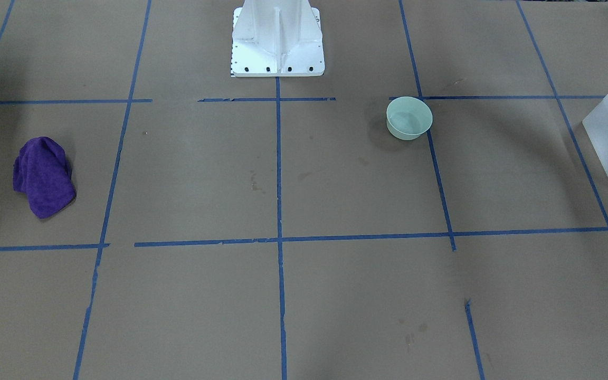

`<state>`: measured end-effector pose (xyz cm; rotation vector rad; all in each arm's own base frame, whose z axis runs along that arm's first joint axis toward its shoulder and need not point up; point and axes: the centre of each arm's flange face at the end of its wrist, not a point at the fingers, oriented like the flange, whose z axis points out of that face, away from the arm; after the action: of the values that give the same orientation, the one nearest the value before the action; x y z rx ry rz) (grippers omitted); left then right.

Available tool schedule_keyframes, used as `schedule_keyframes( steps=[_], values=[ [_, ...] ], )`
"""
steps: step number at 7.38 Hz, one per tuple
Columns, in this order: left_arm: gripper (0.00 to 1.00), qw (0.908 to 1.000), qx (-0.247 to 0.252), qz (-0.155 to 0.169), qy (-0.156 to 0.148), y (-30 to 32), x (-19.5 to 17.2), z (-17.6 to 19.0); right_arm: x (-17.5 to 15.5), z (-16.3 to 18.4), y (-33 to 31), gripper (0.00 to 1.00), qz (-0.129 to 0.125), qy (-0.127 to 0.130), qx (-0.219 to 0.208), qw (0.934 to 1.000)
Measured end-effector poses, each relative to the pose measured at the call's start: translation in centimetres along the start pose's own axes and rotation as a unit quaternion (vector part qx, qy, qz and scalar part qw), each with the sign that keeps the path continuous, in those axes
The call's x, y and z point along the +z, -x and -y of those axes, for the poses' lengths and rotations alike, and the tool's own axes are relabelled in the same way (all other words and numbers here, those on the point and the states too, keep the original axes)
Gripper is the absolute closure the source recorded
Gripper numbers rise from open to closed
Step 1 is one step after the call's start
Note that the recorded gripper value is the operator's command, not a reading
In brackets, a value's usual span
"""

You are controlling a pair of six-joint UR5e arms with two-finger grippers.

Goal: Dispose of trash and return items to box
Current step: 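Lift the yellow cup with the left gripper and drop it into the clear bin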

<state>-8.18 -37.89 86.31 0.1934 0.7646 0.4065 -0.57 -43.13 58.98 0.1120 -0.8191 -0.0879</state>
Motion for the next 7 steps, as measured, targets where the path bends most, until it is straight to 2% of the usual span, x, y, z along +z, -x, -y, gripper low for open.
schedule_keyframes(
  steps=[1,2,3,4,6,7],
  values=[
    [0.84,1.0000,-0.005,-0.001,0.001,0.1,0.2,0.0,0.1,0.0,0.0,0.00,0.000,0.001,0.000,1.0000],
    [0.59,0.9999,-0.010,-0.001,0.002,0.3,0.3,0.1,0.1,0.0,0.1,0.00,0.000,0.002,-0.001,1.0000],
    [0.45,0.9999,-0.013,-0.001,0.002,0.3,0.3,0.3,0.2,0.0,0.1,0.00,0.000,0.002,-0.001,1.0000],
    [0.44,0.9999,-0.014,0.001,0.002,0.4,0.2,0.6,0.2,0.0,0.1,0.00,0.000,0.002,-0.001,1.0000],
    [0.30,0.9999,-0.014,0.008,-0.007,0.2,-0.9,2.8,0.3,0.0,0.3,0.00,0.000,0.003,-0.002,1.0000],
    [0.26,0.9997,-0.007,0.015,-0.021,-0.7,-2.6,4.7,0.4,0.3,0.7,0.00,0.002,0.003,-0.002,1.0000]
  ],
)
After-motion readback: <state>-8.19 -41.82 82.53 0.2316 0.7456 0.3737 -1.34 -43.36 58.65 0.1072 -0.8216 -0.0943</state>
